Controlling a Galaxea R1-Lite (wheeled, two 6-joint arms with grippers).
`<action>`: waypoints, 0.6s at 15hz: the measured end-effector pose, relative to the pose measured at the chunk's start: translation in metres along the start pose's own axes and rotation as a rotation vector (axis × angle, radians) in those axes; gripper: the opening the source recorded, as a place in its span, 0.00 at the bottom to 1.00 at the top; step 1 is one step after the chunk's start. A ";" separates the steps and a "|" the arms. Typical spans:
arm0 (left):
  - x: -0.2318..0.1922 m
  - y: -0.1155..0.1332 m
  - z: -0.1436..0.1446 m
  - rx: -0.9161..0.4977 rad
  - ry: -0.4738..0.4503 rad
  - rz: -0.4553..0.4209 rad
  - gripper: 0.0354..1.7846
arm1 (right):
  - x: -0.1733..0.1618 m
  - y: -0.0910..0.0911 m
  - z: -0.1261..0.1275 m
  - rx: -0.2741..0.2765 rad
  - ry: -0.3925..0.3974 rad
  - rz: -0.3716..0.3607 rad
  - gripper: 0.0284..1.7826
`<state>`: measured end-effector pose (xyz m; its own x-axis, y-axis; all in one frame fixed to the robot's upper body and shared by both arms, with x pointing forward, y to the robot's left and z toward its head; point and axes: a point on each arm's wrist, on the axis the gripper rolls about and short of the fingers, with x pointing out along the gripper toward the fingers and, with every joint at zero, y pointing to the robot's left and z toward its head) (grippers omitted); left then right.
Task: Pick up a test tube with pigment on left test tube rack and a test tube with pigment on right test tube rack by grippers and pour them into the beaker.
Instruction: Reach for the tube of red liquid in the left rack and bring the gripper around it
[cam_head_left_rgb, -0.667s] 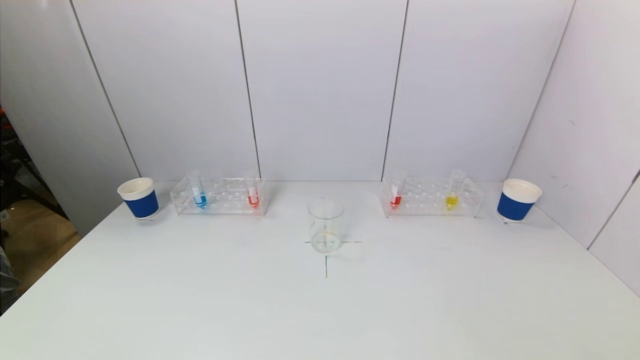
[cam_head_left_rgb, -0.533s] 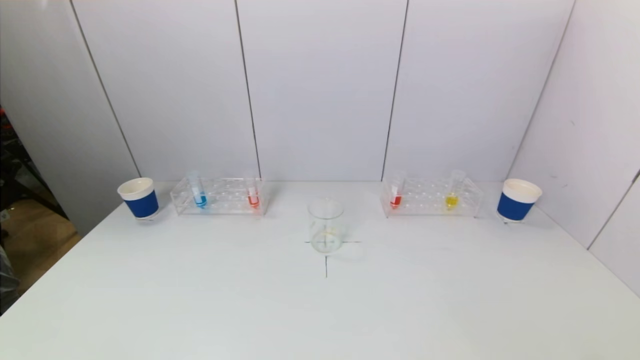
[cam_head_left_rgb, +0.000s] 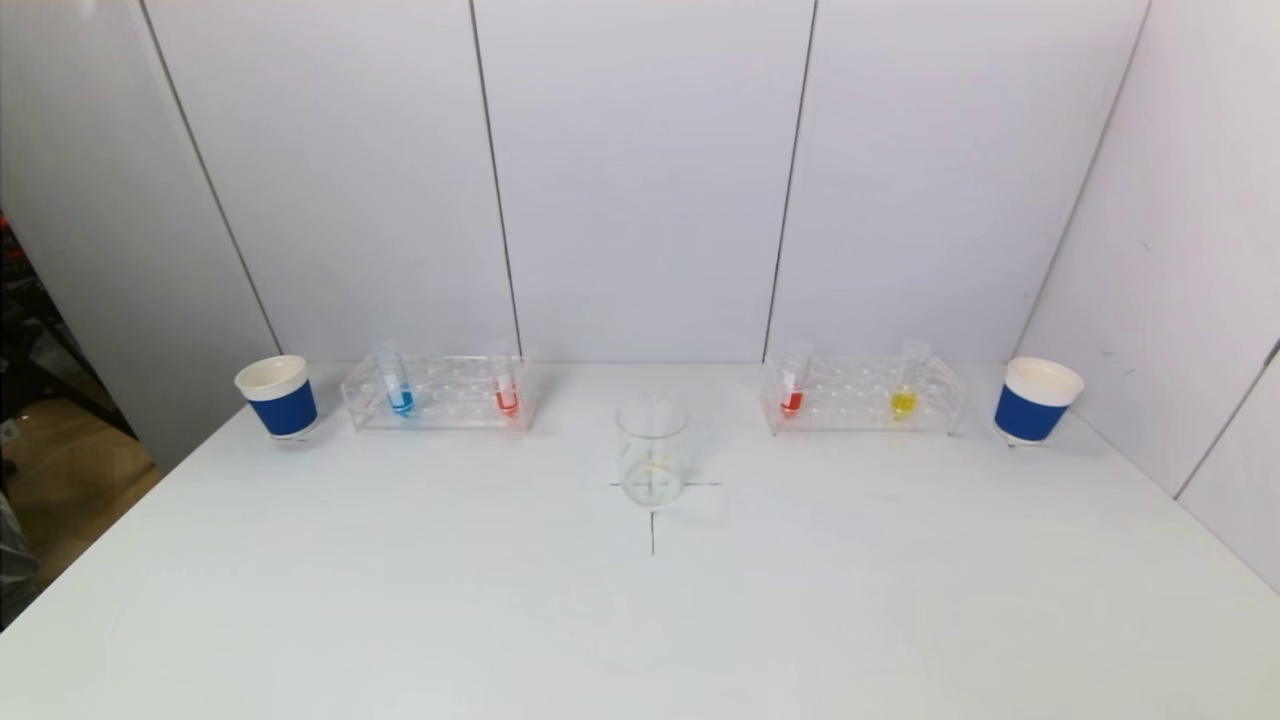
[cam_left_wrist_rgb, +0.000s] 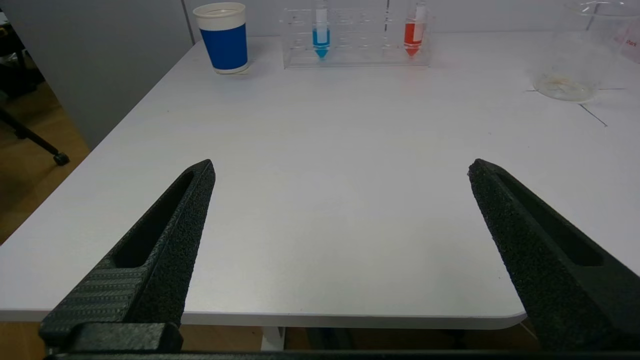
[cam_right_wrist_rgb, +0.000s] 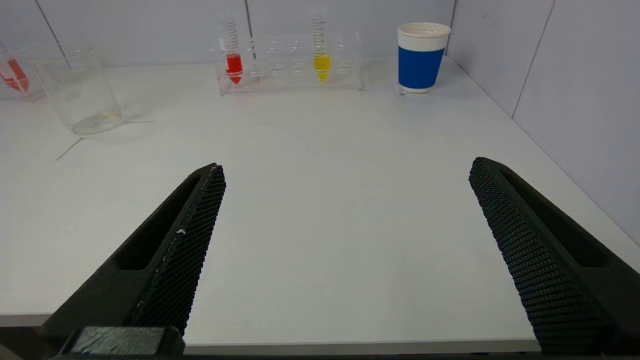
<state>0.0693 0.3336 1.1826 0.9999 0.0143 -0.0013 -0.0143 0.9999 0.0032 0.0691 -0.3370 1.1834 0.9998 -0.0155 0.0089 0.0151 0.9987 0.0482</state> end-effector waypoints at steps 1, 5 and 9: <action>0.000 0.000 0.000 0.002 -0.001 0.000 0.99 | 0.000 0.000 0.000 0.000 0.000 0.000 1.00; 0.000 0.000 0.003 0.020 -0.028 -0.006 0.99 | 0.000 0.000 0.000 0.000 0.000 0.000 1.00; -0.006 0.000 0.021 0.032 -0.086 -0.014 0.99 | 0.000 0.000 0.000 0.000 0.000 0.000 1.00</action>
<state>0.0629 0.3333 1.2039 0.9965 -0.0011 0.0839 -0.0019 0.9994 0.0358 0.0691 -0.3370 1.1834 0.9998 -0.0155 0.0089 0.0151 0.9987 0.0482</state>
